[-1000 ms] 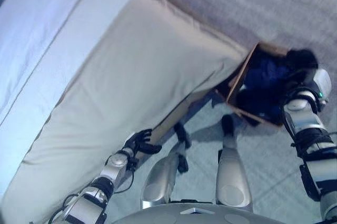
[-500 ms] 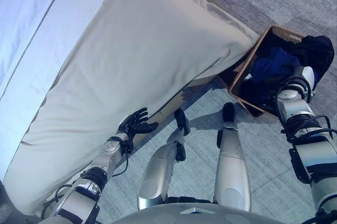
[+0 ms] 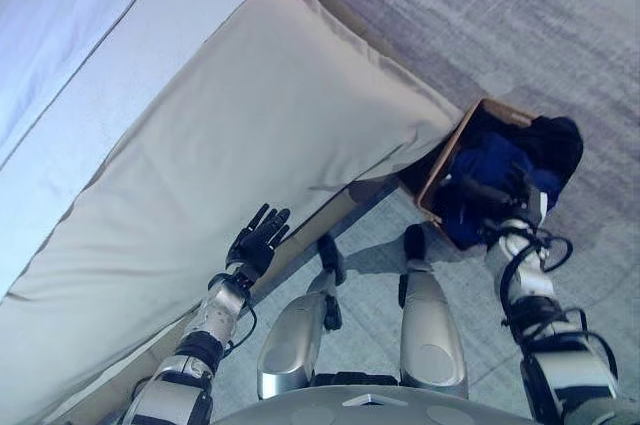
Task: Pick up the clothes from the bed and place them into the basket
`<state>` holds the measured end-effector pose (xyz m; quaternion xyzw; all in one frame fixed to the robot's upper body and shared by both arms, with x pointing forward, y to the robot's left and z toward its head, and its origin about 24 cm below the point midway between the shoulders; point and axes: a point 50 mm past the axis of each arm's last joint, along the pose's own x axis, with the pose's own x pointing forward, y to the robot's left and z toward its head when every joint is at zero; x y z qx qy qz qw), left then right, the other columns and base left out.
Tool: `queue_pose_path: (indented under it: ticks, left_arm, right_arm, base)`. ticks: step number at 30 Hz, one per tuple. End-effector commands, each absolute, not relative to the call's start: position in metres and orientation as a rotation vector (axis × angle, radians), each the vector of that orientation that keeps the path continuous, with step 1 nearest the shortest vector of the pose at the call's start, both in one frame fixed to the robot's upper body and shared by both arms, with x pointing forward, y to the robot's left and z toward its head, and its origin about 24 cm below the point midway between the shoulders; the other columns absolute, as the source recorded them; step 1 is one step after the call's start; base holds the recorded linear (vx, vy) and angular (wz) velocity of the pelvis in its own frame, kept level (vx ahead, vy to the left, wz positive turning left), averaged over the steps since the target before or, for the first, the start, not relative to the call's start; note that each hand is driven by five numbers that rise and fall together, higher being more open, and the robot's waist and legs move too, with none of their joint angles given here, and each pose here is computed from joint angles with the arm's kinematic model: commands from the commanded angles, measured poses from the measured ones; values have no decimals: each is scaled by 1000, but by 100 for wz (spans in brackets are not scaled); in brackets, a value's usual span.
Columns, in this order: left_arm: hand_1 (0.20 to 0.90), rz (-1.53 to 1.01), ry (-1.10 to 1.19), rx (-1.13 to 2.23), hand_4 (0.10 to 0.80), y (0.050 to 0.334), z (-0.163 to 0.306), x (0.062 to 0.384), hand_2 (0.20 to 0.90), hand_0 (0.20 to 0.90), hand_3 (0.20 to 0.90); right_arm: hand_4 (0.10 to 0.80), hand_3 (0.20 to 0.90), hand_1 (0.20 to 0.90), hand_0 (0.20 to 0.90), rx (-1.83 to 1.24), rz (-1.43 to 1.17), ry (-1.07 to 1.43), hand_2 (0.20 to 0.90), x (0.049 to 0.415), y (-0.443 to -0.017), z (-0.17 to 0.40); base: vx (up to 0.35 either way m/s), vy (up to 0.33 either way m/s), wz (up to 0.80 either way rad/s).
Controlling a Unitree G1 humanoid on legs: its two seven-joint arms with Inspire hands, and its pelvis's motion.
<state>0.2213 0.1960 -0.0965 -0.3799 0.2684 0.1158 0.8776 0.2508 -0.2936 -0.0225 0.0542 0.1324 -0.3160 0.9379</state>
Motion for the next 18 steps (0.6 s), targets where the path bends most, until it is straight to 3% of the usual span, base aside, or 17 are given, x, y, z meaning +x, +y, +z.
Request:
queue_pose_path:
  ticks: [1,7,18]
  left_arm:
    - [900,402,722,-630,800,241,-122,170,900,900,900]
    - [900,480,892,-554,800,256,-142,125,900,900,900]
    - [900,353,1019,-416,800,248,-150,114,900,900,900]
  right_arm:
    - [800,900,900,900,7,-535,286,900,234,-293,-33]
    - [800,900,900,900,-179,-412,674,900,180,-287,-95]
    - [800,900,900,900,-320,-113,1119,900,114,-256,-148]
  base:
    - [225,114,-4]
    - [172,109,2]
    - [42,72,8]
